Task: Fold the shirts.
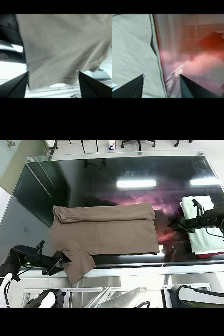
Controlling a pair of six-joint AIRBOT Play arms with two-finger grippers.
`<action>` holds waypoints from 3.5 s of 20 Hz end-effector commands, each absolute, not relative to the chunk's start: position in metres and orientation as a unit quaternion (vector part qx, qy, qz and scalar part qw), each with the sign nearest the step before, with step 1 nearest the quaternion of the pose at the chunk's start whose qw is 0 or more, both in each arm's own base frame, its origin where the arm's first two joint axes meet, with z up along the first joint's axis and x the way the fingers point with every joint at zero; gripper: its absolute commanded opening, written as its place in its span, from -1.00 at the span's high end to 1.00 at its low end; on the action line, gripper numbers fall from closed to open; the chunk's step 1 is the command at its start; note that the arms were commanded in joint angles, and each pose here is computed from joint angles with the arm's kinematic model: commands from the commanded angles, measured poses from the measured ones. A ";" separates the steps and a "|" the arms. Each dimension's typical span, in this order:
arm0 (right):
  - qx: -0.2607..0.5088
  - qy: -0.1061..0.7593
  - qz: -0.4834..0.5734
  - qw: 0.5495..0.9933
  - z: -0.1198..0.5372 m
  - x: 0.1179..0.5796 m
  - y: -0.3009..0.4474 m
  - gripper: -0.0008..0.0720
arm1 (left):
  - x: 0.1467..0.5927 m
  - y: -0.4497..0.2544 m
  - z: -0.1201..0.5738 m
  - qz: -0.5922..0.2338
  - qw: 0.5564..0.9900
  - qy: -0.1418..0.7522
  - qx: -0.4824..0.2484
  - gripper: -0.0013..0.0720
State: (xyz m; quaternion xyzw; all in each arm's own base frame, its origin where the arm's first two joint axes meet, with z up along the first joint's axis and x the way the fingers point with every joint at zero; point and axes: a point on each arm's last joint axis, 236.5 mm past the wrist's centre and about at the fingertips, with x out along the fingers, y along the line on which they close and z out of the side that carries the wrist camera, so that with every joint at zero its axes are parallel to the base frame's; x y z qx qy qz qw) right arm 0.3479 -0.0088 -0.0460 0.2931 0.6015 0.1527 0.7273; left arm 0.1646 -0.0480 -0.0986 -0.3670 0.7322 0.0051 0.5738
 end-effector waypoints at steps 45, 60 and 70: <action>0.292 0.576 0.136 0.752 -0.041 0.330 0.070 0.92 | 0.292 -0.022 0.072 -0.041 0.838 0.538 -0.086 0.91; 0.285 0.558 0.130 0.769 -0.108 0.433 0.079 0.91 | 0.435 -0.018 -0.062 -0.022 0.751 0.655 -0.079 0.89; 0.280 0.583 0.149 0.748 -0.093 0.432 0.048 -0.81 | 0.447 -0.021 0.011 -0.044 0.737 0.667 -0.104 -0.95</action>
